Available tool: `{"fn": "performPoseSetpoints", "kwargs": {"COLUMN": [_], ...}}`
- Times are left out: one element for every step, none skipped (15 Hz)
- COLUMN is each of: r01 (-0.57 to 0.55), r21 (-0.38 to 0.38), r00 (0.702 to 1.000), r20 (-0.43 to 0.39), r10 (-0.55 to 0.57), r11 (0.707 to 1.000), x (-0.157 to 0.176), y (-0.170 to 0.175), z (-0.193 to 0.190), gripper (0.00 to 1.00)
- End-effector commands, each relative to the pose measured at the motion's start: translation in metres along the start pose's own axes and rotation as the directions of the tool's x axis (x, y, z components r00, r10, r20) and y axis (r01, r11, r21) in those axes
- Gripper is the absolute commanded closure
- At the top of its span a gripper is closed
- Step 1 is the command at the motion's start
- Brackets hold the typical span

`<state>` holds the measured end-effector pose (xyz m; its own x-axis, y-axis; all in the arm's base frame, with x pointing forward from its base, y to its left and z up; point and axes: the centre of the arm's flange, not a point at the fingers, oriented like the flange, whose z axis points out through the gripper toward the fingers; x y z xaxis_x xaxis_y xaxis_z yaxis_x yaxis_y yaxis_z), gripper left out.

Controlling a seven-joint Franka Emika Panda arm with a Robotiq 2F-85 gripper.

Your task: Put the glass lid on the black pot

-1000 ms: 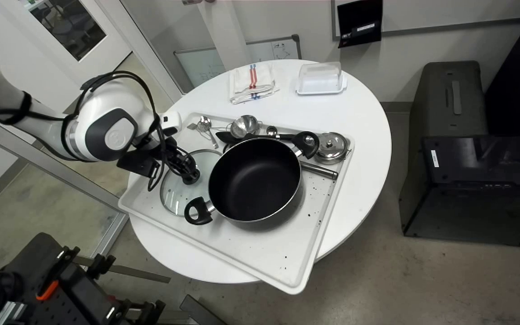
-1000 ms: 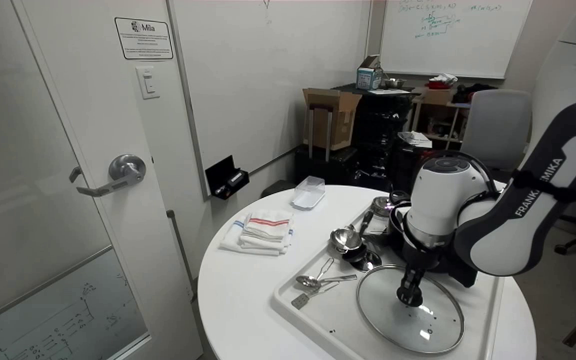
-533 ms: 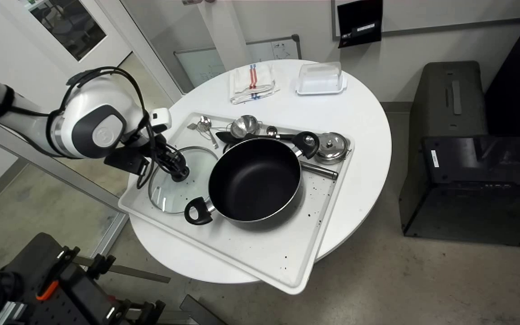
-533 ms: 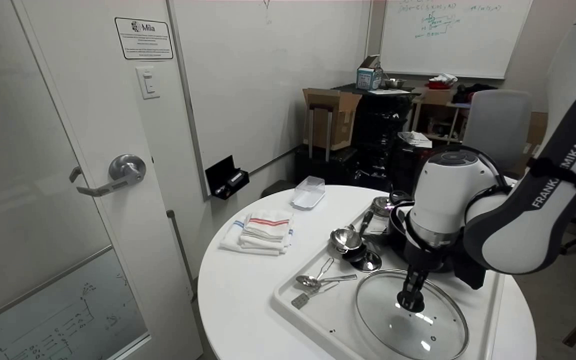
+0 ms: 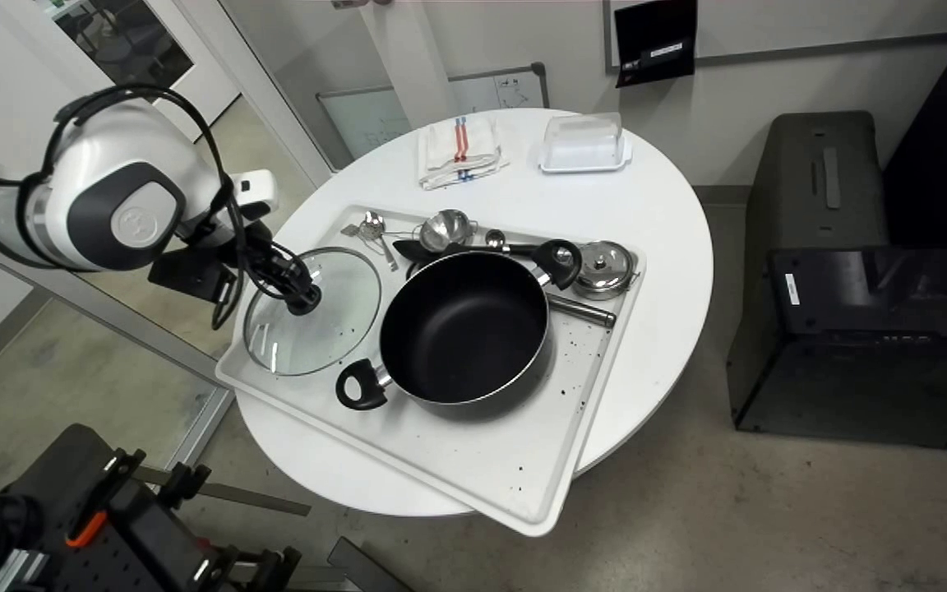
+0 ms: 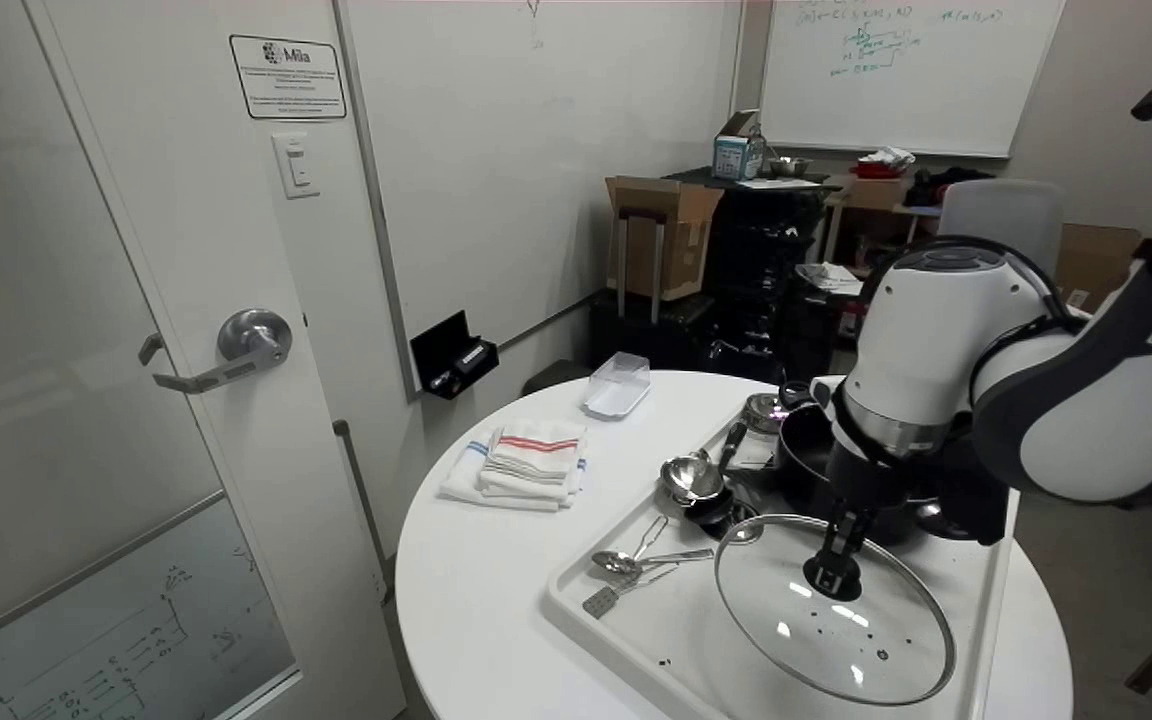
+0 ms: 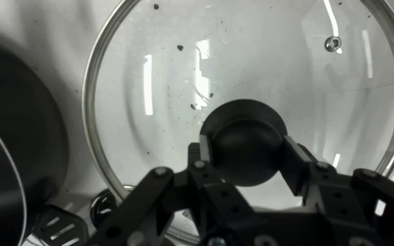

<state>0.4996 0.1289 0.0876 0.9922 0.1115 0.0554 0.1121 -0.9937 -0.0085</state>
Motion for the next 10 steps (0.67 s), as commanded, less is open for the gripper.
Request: {"fn": "performPoseSetpoints", "kwargs": {"r01": [-0.003, -0.012, -0.023, -0.040, -0.054, -0.078, -0.097, -0.126, -0.146, -0.172], "r21": [0.014, 0.017, 0.020, 0.018, 0.019, 0.006, 0.001, -0.004, -0.011, -0.014], "r00": [1.000, 0.999, 0.998, 0.997, 0.995, 0.992, 0.989, 0.985, 0.981, 0.977], "r20": [-0.027, -0.042, -0.057, -0.070, -0.082, -0.101, -0.112, -0.121, -0.129, -0.133], "r10": [0.003, 0.012, 0.024, 0.041, 0.055, 0.078, 0.096, 0.125, 0.144, 0.169], "r11": [1.000, 1.000, 1.000, 0.999, 0.998, 0.997, 0.995, 0.992, 0.989, 0.985], "x": [-0.006, -0.005, -0.003, 0.000, 0.003, 0.007, 0.011, 0.017, 0.020, 0.024], "y": [0.008, 0.010, 0.013, 0.016, 0.020, 0.025, 0.030, 0.039, 0.045, 0.054], "z": [-0.050, -0.059, -0.067, -0.075, -0.081, -0.087, -0.092, -0.095, -0.098, -0.099], "gripper": [0.75, 0.75, 0.75, 0.75, 0.75, 0.75, 0.75, 0.75, 0.75, 0.75]}}
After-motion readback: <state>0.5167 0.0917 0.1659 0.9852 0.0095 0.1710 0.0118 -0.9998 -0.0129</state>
